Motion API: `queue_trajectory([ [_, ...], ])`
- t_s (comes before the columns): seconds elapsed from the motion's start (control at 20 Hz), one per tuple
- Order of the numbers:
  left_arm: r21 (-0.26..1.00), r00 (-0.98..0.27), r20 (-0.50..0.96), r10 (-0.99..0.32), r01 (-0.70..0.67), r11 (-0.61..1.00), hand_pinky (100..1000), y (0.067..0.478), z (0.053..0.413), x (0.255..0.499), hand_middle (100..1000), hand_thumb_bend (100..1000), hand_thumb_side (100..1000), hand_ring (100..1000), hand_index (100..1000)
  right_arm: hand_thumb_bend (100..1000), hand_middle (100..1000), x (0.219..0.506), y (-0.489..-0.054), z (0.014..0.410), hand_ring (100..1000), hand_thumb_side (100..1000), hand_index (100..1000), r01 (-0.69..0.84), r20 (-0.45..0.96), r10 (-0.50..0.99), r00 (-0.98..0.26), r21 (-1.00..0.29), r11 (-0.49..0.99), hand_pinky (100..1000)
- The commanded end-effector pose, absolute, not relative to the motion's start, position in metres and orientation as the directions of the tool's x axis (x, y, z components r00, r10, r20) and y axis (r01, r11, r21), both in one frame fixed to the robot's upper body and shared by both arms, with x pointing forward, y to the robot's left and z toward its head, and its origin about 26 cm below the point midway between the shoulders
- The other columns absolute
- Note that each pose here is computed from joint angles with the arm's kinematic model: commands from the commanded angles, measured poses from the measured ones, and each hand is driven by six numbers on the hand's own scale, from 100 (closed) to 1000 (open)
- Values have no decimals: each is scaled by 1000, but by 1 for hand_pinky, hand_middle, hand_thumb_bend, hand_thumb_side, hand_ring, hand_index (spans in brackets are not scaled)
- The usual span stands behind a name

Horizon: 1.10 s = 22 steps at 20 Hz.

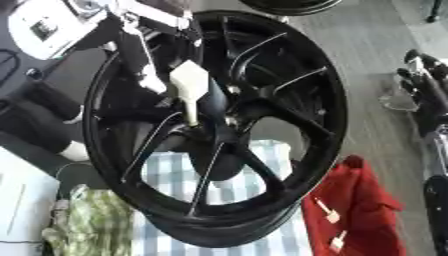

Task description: Pull the pin out of the wheel hub.

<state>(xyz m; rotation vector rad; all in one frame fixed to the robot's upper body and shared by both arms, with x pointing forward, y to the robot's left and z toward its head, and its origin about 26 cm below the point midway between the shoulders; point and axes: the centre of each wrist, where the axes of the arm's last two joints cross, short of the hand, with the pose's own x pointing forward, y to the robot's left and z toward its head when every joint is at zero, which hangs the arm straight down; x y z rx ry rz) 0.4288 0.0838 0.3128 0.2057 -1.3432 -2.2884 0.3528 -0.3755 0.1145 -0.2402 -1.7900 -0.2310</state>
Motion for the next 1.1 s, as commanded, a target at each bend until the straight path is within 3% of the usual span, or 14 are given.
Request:
queue_trajectory([
  [0.05, 880, -872, 74, -483, 285, -379, 684, 92, 337, 426, 536, 100, 100, 633, 414, 170, 818, 353, -382, 127, 836, 468, 798, 294, 966, 63, -250, 14, 956, 927],
  [0.35, 892, -866, 63, -497, 272, -361, 667, 97, 346, 425, 494, 100, 100, 608, 289, 171, 818, 353, -382, 126, 836, 471, 798, 296, 966, 62, -249, 15, 955, 927],
  [1.1, 952, -859, 52, -509, 197, -234, 665, 132, 398, 400, 488, 100, 100, 600, 273, 170, 817, 352, -383, 126, 837, 473, 798, 298, 966, 65, -250, 13, 954, 928],
])
